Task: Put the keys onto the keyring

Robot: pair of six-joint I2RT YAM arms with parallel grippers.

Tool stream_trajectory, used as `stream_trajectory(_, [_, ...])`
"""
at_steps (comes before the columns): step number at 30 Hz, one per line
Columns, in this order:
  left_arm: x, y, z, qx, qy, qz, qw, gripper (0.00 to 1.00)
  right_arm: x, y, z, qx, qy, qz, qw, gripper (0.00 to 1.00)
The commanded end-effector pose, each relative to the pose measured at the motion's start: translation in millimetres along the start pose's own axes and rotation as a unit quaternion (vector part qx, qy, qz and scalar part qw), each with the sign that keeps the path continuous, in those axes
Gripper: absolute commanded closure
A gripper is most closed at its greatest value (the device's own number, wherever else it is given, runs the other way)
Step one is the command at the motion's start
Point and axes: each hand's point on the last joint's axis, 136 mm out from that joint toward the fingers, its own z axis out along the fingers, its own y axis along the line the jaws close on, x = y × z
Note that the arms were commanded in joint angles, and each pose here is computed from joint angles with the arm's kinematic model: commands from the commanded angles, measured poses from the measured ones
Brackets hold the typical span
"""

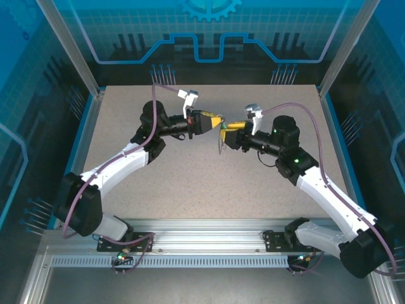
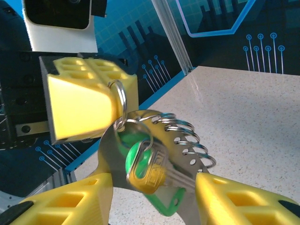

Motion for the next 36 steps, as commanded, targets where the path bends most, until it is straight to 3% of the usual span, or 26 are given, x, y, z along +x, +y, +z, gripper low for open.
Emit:
stream_trajectory(1, [-10.2, -14.2, -0.6, 0.012, -0.016, 0.019, 1.0, 1.0, -18.5, 10.2, 3.5, -0.013, -0.018, -0.026, 0.999, 0.51])
stream_trajectory(5, [-10.7, -14.2, -0.4, 0.011, -0.016, 0.019, 1.0, 1.0, -15.3, 8.4, 8.3, -0.015, -0.007, -0.026, 1.0, 0.58])
stream_trajectory(12, [-11.6, -15.6, -0.9, 0.011, -0.019, 0.02, 1.0, 1.0, -7.8, 6.9, 8.4, -0.016, 0.004, -0.026, 1.0, 0.88])
stream_trajectory(16, [-13.6, -16.5, -1.3, 0.011, -0.024, 0.022, 0.999, 1.0, -3.5, 7.6, 7.6, -0.018, 0.011, -0.026, 0.999, 1.0])
stream_trajectory(27, [-16.4, -17.8, -1.7, 0.01, -0.035, 0.025, 0.999, 1.0, 14.7, 25.9, 18.2, -0.066, 0.057, -0.028, 0.996, 1.0])
stream_trajectory(32, [-14.7, -17.3, -1.5, 0.009, -0.034, 0.024, 0.999, 1.0, 14.8, 17.8, 16.2, -0.044, 0.059, -0.029, 0.997, 1.0])
stream_trajectory(36, [-14.3, -16.3, -1.8, 0.007, -0.035, 0.023, 0.999, 1.0, 8.3, 2.0, 2.6, -0.015, 0.039, -0.008, 0.999, 0.73])
